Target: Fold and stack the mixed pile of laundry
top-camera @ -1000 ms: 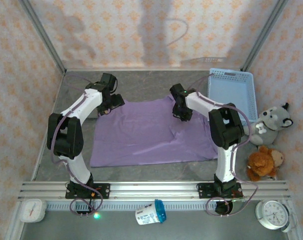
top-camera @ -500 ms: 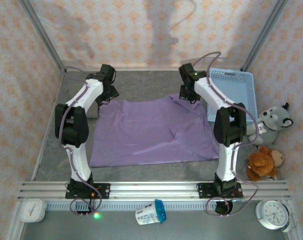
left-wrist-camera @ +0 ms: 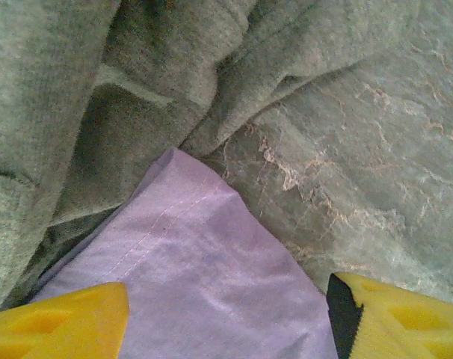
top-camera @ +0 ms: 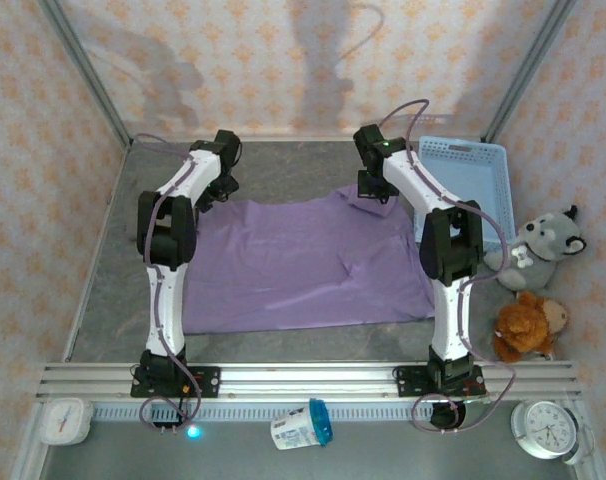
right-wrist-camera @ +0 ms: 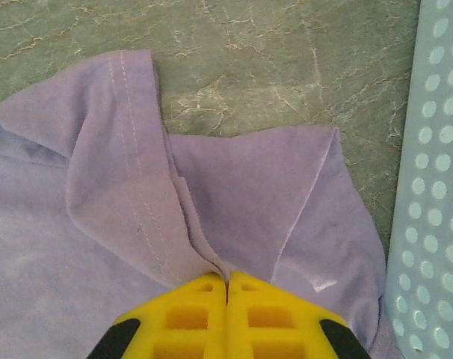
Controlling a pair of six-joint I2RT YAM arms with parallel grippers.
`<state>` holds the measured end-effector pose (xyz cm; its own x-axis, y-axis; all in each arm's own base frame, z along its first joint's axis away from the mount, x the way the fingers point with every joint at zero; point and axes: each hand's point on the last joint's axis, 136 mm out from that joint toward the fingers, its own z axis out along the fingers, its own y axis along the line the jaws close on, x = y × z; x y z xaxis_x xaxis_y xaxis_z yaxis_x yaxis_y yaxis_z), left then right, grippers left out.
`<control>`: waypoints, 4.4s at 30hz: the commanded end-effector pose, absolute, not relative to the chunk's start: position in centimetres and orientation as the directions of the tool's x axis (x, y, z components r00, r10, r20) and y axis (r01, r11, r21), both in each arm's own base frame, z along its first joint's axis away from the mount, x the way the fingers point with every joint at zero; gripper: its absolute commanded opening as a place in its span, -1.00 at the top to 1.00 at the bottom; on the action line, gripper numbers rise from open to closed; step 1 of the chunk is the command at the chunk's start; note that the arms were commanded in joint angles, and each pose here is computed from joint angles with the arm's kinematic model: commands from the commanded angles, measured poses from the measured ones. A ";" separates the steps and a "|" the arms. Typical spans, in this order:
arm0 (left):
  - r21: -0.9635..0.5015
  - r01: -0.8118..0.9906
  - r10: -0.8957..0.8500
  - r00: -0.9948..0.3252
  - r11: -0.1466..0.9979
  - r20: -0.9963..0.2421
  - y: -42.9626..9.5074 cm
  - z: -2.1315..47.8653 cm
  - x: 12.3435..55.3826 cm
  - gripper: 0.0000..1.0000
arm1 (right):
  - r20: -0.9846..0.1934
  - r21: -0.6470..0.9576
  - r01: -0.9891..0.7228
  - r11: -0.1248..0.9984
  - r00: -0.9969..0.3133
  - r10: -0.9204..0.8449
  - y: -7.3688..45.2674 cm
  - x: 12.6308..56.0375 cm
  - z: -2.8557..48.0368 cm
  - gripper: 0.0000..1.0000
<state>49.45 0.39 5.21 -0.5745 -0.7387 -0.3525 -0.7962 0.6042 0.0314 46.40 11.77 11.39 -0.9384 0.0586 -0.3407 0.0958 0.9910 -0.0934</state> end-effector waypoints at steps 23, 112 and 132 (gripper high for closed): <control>-0.009 -0.743 -0.694 -0.621 0.669 -0.363 0.4 9.3 49.1 1.00 | -0.431 -0.136 0.168 0.976 -0.897 0.094 9.0 46.5 15.8 1.00; -0.088 -0.499 -0.503 -0.821 0.862 -0.270 -6.9 8.2 34.4 -0.64 | -0.194 0.012 0.173 0.985 -0.966 0.172 14.0 29.1 6.3 0.29; -0.024 -0.501 -0.489 -0.832 0.865 -0.262 -5.7 6.4 35.1 -0.65 | -0.152 -0.101 0.224 0.969 -0.966 0.208 11.3 26.2 6.9 0.77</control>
